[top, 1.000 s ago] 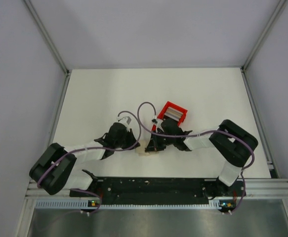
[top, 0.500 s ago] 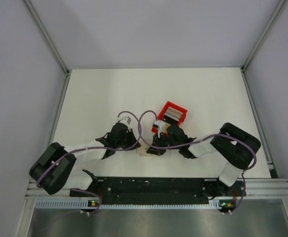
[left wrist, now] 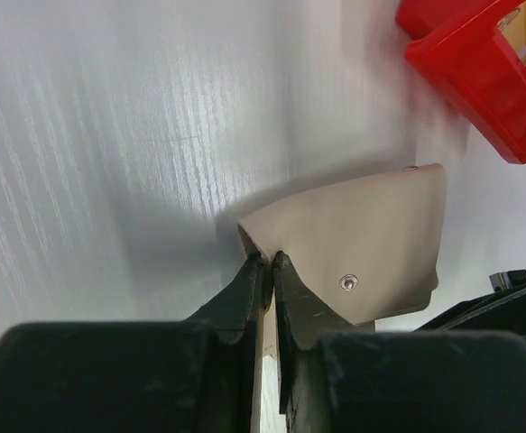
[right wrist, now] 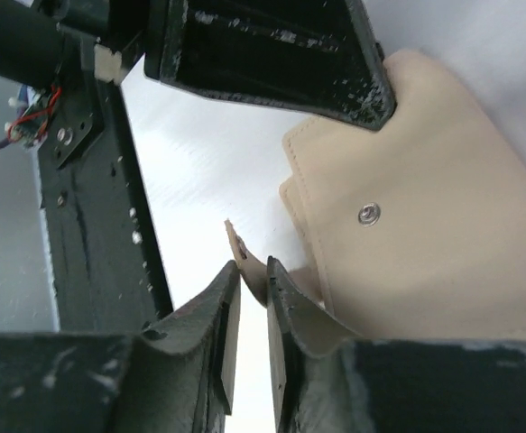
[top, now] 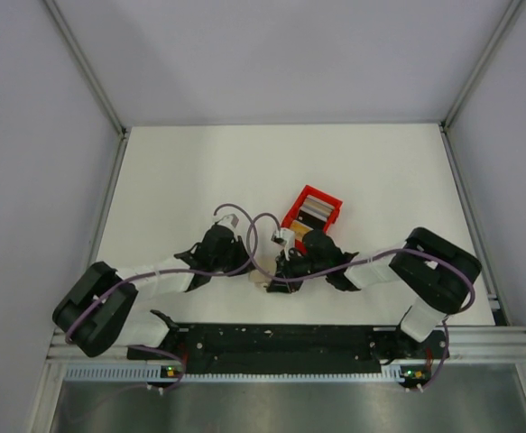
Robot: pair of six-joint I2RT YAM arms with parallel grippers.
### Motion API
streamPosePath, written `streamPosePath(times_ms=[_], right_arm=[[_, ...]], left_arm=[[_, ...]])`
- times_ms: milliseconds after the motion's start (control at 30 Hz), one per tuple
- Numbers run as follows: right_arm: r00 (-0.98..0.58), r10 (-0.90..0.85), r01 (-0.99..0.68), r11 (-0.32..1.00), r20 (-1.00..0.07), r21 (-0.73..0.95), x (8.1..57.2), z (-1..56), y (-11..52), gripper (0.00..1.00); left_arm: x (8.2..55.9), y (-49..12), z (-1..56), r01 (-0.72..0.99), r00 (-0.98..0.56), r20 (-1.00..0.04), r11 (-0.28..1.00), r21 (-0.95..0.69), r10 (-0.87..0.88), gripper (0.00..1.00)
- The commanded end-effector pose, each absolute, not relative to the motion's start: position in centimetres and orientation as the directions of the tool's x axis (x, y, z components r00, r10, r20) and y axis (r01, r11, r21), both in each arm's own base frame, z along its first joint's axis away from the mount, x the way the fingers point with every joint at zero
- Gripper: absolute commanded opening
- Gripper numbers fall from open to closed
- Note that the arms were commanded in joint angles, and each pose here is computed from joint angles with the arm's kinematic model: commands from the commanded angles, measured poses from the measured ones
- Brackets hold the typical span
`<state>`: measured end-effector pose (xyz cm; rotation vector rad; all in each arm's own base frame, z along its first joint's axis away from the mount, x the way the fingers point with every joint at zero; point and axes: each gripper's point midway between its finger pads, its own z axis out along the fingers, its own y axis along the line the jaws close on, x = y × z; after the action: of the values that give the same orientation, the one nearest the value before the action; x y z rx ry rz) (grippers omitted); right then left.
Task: Put the credit cards into the card holder
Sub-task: Open the card holder at the center of the board.
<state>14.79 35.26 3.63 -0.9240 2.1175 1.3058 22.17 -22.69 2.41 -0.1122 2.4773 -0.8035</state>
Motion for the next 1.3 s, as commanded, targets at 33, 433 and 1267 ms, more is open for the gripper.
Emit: streamPosePath(times_ms=[33,433,1267], right_arm=[[-0.634,-0.38,-0.766,0.184,-0.674,0.616,11.1,5.8,34.7,0.29],[-0.678,-0.378,-0.732,0.272,-0.631,0.625,10.2,5.8,32.2,0.34],[-0.849,-0.189,-0.505,0.563,-0.493,0.654,15.3,5.5,35.3,0.2]], left_arm=[[21.4,-20.2,1.2,0.035,-0.853,-0.472,0.879,-0.476,-0.222,0.22],[22.6,-19.7,4.7,0.075,-0.813,-0.546,0.894,-0.441,-0.201,0.44],[23.8,-16.9,8.5,0.031,-0.749,-0.629,0.937,-0.347,-0.208,0.7]])
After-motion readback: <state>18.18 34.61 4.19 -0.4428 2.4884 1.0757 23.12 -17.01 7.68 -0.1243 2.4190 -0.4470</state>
